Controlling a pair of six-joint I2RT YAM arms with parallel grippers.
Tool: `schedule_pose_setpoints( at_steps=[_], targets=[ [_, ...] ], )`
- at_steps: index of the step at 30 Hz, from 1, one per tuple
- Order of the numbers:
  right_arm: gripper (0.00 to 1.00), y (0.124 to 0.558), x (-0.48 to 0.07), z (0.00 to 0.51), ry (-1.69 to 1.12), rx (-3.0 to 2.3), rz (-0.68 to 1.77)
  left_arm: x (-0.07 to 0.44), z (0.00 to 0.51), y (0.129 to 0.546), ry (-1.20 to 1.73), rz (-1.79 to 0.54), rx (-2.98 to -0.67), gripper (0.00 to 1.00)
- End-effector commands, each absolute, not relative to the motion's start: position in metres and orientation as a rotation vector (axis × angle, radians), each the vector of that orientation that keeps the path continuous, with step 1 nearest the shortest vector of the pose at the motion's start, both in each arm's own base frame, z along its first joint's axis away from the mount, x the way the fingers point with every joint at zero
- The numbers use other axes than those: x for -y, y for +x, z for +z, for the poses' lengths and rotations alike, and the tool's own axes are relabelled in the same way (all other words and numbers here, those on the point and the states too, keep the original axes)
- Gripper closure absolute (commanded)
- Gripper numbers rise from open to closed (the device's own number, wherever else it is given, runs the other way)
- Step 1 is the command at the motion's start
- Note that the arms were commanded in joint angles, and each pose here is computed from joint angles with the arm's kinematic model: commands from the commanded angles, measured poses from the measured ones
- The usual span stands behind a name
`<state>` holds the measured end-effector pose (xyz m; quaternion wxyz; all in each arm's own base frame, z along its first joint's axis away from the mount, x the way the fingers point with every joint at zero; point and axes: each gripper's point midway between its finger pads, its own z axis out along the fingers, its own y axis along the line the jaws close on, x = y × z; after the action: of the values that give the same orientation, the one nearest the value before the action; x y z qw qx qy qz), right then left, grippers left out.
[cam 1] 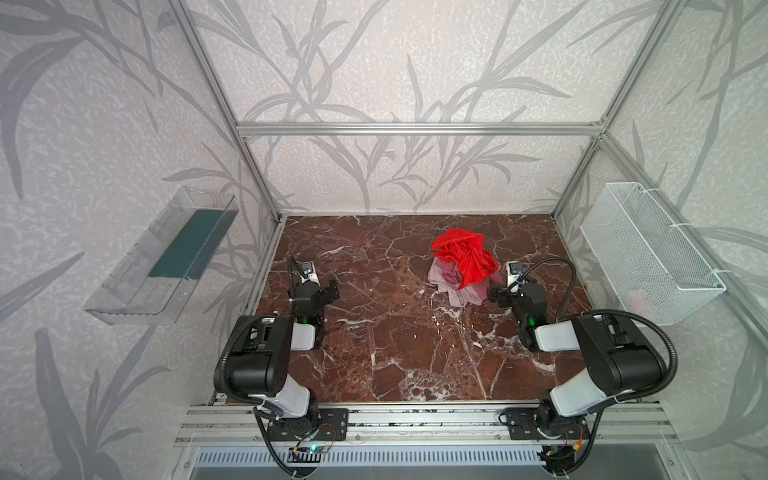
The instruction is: Pick out a specific cloth from the pile
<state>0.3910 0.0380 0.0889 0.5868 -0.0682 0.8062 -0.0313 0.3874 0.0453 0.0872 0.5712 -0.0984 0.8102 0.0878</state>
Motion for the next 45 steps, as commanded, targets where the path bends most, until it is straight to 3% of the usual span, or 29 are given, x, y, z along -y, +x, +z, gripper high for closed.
schedule_pose_setpoints(
  at_steps=[1,28,32,35,39,45],
  targets=[
    [0.01,0.391,-0.047,0.096,-0.206,-1.833,-0.055,-0.046,0.097,0.393,-0.22,0.222,-1.87,0.01],
    [0.01,0.398,-0.04,0.093,-0.169,-1.875,-0.032,-0.046,0.096,0.393,-0.22,0.222,-1.872,0.01],
    [0.01,0.397,-0.04,0.093,-0.167,-1.876,-0.031,-0.046,0.097,0.393,-0.218,0.221,-1.869,0.12],
    [0.01,0.397,-0.036,0.105,-0.141,-1.869,-0.07,-0.048,0.116,0.388,-0.233,0.247,-1.851,0.27],
    [0.05,0.393,-0.029,0.139,-0.08,-1.945,-0.138,-0.053,0.155,0.372,-0.302,0.266,-1.823,0.3],
    [0.11,0.38,-0.06,0.185,-0.107,-2.016,-0.039,-0.007,0.194,0.368,-0.267,0.045,-1.875,0.4]
  ],
)
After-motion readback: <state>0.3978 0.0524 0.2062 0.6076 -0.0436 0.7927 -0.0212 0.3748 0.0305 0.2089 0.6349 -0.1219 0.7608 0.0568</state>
